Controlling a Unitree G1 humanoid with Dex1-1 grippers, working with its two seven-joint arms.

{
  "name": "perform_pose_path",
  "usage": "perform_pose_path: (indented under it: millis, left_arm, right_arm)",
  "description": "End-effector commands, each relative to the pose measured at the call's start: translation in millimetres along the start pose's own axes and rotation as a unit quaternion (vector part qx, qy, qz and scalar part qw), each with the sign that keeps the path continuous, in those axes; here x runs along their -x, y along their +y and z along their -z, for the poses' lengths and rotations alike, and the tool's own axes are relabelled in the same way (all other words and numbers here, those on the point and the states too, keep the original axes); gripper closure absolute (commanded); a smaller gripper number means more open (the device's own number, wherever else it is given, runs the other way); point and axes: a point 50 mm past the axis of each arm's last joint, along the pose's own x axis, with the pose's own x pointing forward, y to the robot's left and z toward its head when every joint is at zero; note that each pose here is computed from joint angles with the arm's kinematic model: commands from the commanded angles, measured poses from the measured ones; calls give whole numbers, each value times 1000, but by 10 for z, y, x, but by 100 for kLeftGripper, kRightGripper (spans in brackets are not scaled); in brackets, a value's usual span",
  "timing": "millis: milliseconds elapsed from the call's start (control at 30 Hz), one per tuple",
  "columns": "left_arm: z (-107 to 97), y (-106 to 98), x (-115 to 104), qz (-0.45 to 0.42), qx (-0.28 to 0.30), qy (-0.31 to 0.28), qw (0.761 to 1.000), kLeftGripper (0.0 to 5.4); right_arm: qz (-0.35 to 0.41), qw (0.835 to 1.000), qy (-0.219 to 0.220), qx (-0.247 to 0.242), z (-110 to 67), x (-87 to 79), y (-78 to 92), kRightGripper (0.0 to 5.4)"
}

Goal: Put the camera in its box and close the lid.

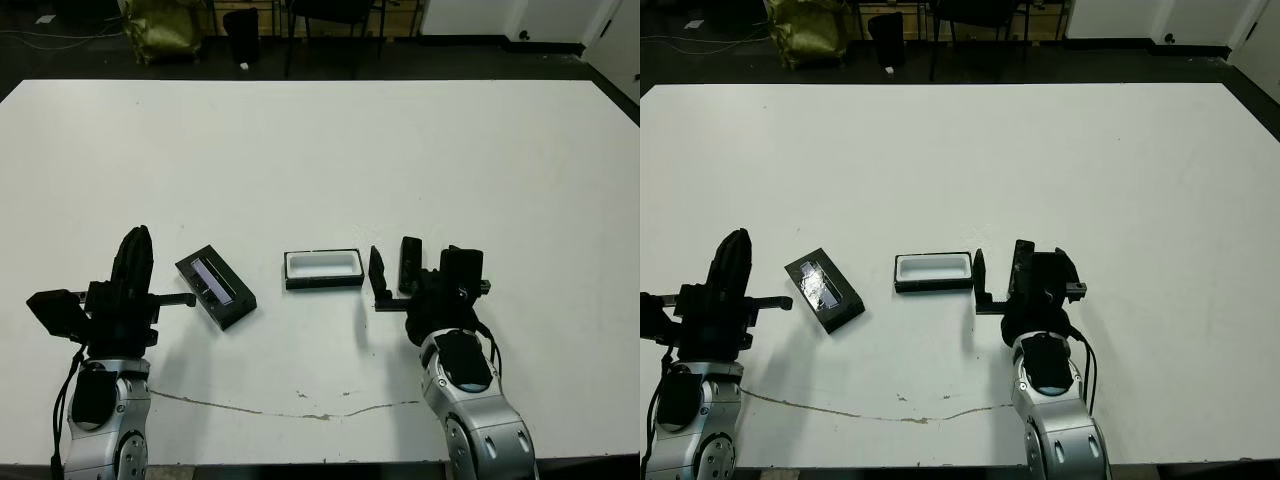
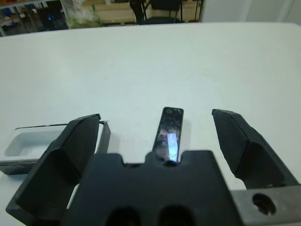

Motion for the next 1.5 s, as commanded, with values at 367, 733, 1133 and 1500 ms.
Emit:
perform_pose_path:
  millis: [367, 733, 1133, 1500]
  left_arm:
    - [30, 15, 5, 13, -9, 22, 1000, 540]
    - [43, 20, 15, 14, -6, 24, 1000, 540]
    - [56, -9, 32, 14, -2, 23, 1000, 540]
    - [43, 3, 59, 10, 0, 32, 999, 540]
  right_arm:
    - [5, 995, 56, -77, 71, -70, 40, 2]
    - [7, 995, 65, -71, 120, -76, 80, 2]
    - [5, 996, 82, -35, 156, -63, 75, 2]
    - [14, 993, 112, -29, 291, -50, 92, 2]
